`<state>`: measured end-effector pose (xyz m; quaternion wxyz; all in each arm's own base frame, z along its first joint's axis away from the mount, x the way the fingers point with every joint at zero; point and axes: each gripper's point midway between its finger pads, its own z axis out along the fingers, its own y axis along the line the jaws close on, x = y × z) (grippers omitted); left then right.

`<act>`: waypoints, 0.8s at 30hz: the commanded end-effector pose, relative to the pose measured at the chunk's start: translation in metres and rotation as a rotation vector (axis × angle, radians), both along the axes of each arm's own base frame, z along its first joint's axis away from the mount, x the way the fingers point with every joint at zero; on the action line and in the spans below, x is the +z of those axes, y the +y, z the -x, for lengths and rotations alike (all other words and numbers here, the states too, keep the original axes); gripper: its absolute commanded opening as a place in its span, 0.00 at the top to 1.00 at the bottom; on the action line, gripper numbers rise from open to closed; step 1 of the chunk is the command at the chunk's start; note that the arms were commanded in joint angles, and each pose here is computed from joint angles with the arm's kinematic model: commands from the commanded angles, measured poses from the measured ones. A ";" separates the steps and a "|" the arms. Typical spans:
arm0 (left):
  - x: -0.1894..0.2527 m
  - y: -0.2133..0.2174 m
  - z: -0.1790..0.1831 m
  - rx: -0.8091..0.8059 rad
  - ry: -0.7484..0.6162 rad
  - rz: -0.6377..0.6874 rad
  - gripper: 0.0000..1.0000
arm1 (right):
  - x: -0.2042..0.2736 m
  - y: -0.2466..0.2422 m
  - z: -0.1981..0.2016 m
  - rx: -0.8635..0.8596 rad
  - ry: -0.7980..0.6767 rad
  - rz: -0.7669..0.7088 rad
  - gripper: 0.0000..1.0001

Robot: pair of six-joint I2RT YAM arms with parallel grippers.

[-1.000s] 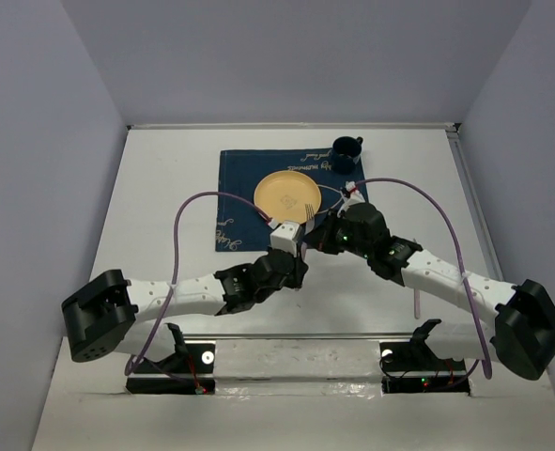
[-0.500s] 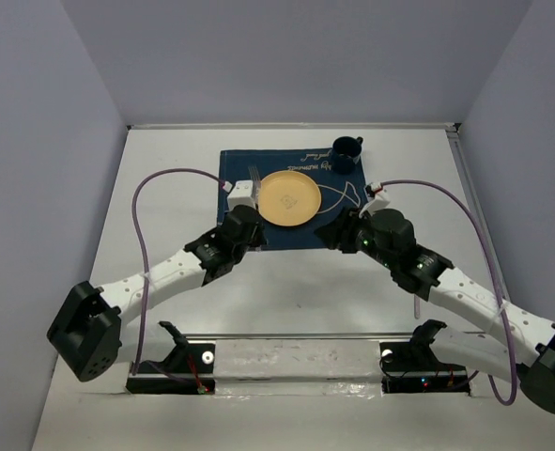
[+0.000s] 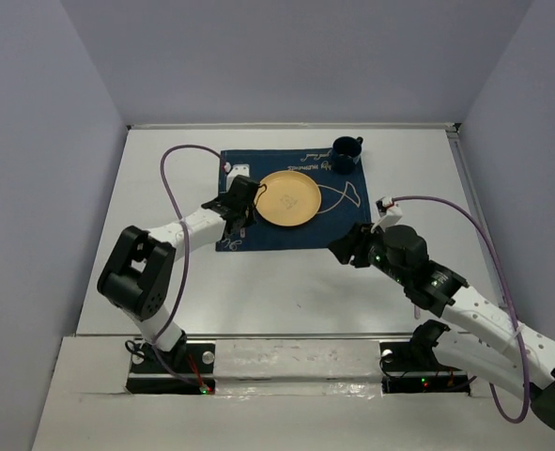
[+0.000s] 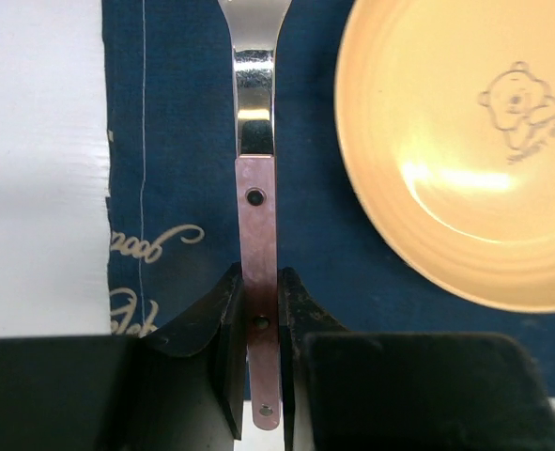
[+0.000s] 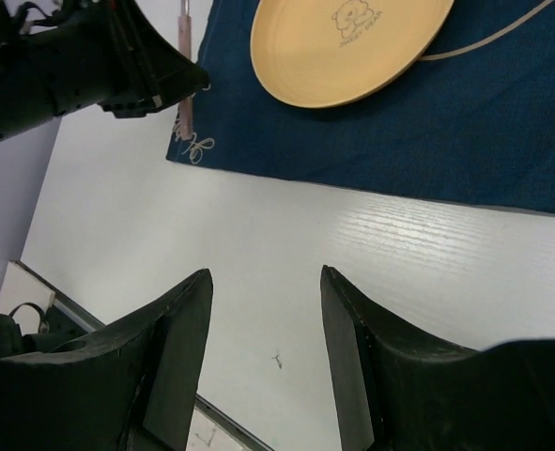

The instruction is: Set the dinner table for one person

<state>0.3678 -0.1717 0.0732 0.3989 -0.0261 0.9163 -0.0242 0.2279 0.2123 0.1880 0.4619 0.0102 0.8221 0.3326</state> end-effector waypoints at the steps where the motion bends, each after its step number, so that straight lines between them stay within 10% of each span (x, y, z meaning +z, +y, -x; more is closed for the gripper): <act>1: 0.024 -0.003 -0.027 -0.015 -0.054 -0.029 1.00 | 0.000 0.000 0.004 0.022 -0.022 0.006 0.45; 21: -0.009 0.009 -0.054 -0.008 0.019 -0.085 1.00 | 0.003 -0.001 0.019 0.070 -0.023 -0.022 0.46; 24: -0.015 0.010 -0.053 -0.010 0.032 -0.092 0.87 | 0.003 -0.002 0.019 0.067 -0.019 -0.022 0.46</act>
